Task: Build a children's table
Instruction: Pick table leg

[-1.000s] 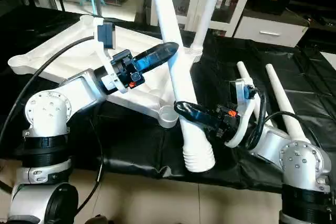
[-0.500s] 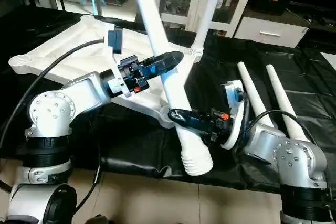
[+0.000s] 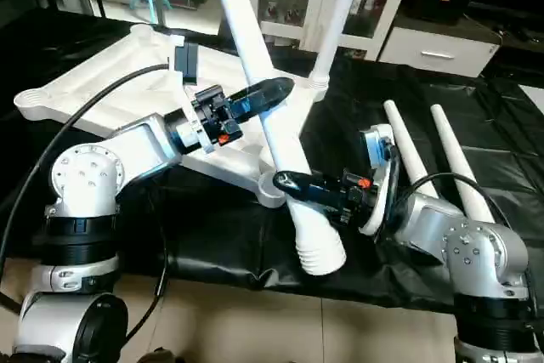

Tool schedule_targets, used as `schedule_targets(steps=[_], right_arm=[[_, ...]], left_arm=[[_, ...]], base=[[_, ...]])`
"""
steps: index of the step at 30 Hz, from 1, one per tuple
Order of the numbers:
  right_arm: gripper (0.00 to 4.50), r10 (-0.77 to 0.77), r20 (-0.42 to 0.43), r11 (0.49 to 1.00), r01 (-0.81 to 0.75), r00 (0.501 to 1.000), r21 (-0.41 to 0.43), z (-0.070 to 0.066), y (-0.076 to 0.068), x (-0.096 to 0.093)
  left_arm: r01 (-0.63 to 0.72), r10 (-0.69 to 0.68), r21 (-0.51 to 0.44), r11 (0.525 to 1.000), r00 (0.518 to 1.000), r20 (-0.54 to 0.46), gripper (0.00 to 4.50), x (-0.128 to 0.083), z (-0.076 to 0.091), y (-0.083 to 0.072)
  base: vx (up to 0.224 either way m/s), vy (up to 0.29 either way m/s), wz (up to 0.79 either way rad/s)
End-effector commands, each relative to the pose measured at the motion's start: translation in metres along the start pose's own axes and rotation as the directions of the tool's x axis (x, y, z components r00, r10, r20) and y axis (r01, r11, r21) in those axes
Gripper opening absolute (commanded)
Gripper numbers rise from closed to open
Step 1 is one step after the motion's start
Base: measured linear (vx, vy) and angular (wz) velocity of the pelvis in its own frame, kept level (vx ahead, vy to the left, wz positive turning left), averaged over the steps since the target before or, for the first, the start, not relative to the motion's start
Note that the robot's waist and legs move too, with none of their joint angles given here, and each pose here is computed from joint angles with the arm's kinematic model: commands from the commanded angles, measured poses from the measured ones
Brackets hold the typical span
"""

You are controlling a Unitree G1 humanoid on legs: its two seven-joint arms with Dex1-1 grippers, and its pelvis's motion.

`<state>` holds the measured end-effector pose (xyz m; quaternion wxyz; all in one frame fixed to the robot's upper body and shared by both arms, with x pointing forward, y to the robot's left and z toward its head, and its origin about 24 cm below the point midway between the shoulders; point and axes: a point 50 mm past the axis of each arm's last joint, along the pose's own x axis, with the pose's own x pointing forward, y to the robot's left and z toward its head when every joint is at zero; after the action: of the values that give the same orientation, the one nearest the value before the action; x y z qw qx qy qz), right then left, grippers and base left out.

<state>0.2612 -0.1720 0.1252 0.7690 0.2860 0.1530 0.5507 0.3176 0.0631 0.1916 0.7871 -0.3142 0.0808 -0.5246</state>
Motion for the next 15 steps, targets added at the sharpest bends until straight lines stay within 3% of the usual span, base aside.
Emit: schedule_targets(steps=[1, 9, 12, 15], right_arm=[[2.83, -0.063, 0.013, 0.996, 0.064, 0.998, -0.058, 0.008, -0.005, 0.001], [3.39, -0.159, 0.041, 0.956, 0.164, 0.987, -0.244, 0.028, -0.006, 0.002], [3.67, -0.199, 0.007, 0.934, 0.191, 0.98, -0.3, 0.031, -0.006, 0.003], [3.83, -0.244, -0.052, 0.909, 0.21, 0.968, -0.359, 0.028, -0.007, 0.005]], left_arm=[[-0.06, 0.06, 0.101, 0.993, 0.998, 0.002, 1.89, 0.005, 0.011, -0.001], [-0.105, 0.125, 0.256, 0.961, 0.99, -0.061, 1.79, 0.009, 0.015, -0.007], [-0.153, 0.195, 0.368, 0.917, 0.977, -0.08, 1.76, 0.012, 0.017, -0.006], [-0.157, 0.206, 0.409, 0.899, 0.975, -0.079, 1.76, 0.016, 0.018, -0.007]], base=[[0.0, 0.0, 0.0], [0.0, 0.0, 0.0], [0.0, 0.0, 0.0], [0.0, 0.0, 0.0]])
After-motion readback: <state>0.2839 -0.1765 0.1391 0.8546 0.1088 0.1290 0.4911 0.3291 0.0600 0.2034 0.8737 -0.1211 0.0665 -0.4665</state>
